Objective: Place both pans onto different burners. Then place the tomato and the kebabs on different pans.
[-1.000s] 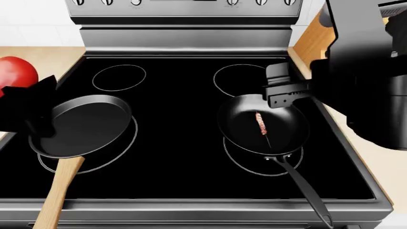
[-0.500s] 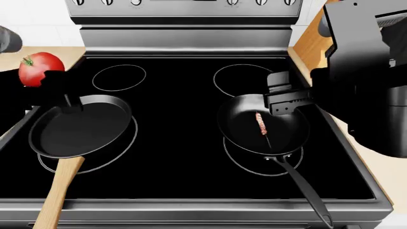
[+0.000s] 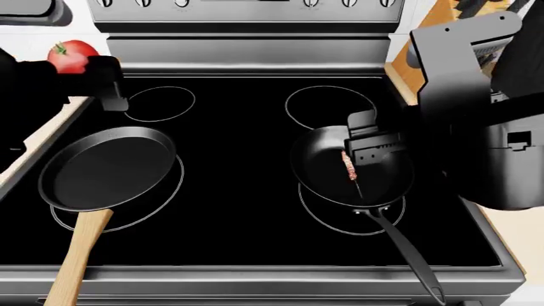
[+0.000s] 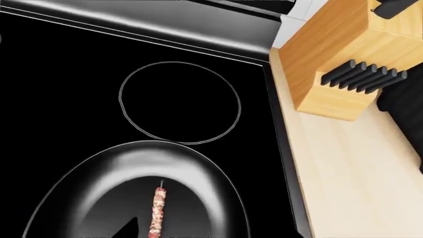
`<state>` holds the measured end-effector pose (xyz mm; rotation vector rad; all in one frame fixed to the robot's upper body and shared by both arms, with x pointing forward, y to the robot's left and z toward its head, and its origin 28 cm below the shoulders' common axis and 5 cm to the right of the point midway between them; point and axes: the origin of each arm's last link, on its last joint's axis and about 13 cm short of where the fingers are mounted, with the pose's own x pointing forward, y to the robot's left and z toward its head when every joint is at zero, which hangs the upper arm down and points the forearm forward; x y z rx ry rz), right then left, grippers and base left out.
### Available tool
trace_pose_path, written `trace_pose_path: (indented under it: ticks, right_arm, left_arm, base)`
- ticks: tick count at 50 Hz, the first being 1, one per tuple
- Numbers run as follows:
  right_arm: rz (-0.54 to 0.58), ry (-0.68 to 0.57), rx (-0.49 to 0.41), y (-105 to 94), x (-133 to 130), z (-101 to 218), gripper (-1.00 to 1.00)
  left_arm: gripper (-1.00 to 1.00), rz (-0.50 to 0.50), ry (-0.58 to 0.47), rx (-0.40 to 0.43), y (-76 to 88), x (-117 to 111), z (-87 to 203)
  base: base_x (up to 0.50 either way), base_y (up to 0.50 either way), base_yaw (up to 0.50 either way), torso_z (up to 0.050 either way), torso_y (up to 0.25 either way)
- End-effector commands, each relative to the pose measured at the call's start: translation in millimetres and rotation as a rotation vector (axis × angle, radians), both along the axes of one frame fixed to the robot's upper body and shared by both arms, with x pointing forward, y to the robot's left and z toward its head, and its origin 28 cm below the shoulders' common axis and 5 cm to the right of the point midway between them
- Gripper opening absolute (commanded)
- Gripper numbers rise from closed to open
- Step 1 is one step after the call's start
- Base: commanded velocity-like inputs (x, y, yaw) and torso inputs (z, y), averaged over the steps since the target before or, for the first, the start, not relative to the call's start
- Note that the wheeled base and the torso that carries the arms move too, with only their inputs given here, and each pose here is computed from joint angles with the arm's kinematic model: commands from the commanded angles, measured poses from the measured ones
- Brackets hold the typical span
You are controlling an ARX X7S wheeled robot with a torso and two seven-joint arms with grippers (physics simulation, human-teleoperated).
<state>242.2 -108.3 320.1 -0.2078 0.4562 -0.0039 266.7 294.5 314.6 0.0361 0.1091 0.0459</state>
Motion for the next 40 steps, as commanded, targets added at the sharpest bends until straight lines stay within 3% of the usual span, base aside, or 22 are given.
trace_pose_path:
  ticks: [1, 13, 36, 40]
  right_arm:
    - [0.001, -0.017, -0.017, -1.1, -4.1, 12.3, 1.0]
    - [0.012, -0.155, -0.05, -1.3, -33.0, 58.9, 1.0]
    - [0.018, -0.214, -0.087, -4.1, -43.8, 71.5, 1.0]
    - [0.015, -0.214, -0.089, -4.6, -44.8, 71.8, 1.0]
  left_arm:
    - [-1.0, 0.022, 0.027, 0.011, -6.7, 22.1, -6.6]
    - [-1.0, 0.014, 0.055, 0.016, -11.1, 28.2, -19.3]
    - [-1.0, 0.073, 0.16, 0.102, -11.1, 29.8, -28.8]
    - [-1.0, 0.08, 0.19, 0.156, -11.2, 30.0, -31.0]
  base:
    - [0.0, 0.0, 0.0, 0.0, 0.0]
    - [0.0, 0.0, 0.0, 0.0, 0.001]
    - [0.0, 0.0, 0.0, 0.0, 0.0]
    - [0.0, 0.0, 0.0, 0.0, 0.0]
